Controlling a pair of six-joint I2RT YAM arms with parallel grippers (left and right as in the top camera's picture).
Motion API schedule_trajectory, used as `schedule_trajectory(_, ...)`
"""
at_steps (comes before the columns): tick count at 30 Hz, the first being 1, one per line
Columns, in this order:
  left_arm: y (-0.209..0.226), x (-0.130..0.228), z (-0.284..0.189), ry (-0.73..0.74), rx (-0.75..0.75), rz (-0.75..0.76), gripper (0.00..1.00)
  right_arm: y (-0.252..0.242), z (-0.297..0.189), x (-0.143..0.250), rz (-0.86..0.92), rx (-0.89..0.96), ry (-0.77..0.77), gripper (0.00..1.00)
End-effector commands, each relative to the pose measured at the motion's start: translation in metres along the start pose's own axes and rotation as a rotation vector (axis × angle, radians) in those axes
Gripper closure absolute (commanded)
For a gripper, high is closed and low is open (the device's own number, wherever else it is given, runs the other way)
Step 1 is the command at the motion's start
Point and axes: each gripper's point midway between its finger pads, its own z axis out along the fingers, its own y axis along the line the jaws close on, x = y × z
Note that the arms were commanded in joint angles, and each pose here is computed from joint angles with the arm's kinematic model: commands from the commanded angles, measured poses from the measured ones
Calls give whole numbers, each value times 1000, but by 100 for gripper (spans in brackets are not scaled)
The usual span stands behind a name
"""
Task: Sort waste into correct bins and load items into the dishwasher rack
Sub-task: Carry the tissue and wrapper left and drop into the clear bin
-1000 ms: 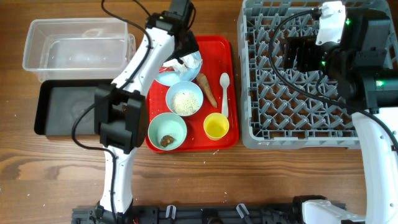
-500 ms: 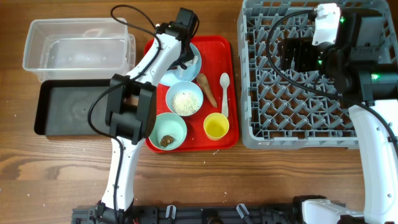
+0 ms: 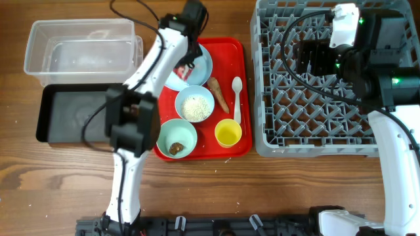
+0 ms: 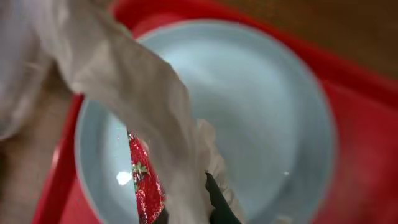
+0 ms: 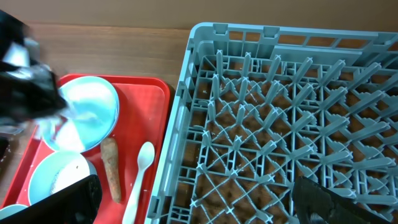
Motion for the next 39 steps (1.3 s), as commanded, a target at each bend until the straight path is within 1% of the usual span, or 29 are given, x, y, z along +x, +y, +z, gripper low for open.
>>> schedule_trajectory(1,7,-52,-117,-185,161,-64,96,1,-1,-7,3,1,-12,0)
schedule_trajectory(3,30,-70,-150,-249,177,-82,96,1,-1,-7,3,2,-13,0)
schedule_trajectory(4,41,-79,-158,-276,170,-92,96,1,-1,-7,2,1,-14,0)
schedule_trajectory(6,79,-103,-163,-332,104,-159,96,1,-1,-7,3,1,-14,0)
schedule_trajectory(7,91,-109,-161,-335,86,-170,96,1,-1,-7,3,1,-14,0)
schedule_trajectory(11,154,-134,-129,-304,-14,-270,96,1,-1,-7,3,1,-14,0)
schedule_trajectory(15,207,-148,-84,-252,-104,-358,96,1,-1,-7,-1,1,-14,0)
schedule_trajectory(16,218,-151,-66,-232,-127,-377,96,1,-1,-7,-5,1,-14,0)
schedule_trajectory(19,227,-155,-25,-200,-138,-400,94,1,-1,-7,-5,1,-14,0)
schedule_trajectory(20,228,-156,-13,-194,-142,-401,91,1,-1,-7,-4,1,-13,0)
schedule_trajectory(21,228,-155,-5,-189,-146,-400,83,1,-1,-7,-4,1,-13,0)
schedule_trajectory(22,227,-154,4,-179,-150,-398,69,1,-1,-7,-4,1,-13,0)
schedule_trajectory(24,225,-152,8,-171,-150,-395,21,1,-1,-7,-2,1,-14,0)
schedule_trajectory(25,226,-152,8,-172,-150,-395,4,1,-1,-7,-2,1,-14,0)
schedule_trajectory(26,226,-153,6,-174,-149,-395,0,1,-1,-7,-3,1,-15,0)
schedule_trajectory(28,227,-153,0,-173,-150,-359,0,1,-1,-9,-4,1,-23,0)
schedule_trajectory(31,224,-147,-14,-148,-122,-346,0,1,-1,-13,-7,2,-37,0)
schedule_trajectory(34,206,-147,-31,-134,-9,-346,0,1,-1,-19,-26,3,-64,0)
schedule_trajectory(38,202,-149,-42,-140,21,-337,0,1,-2,-22,-41,3,-73,1)
schedule_trajectory(39,197,-148,-42,-129,50,-301,0,1,-2,-22,-41,3,-73,0)
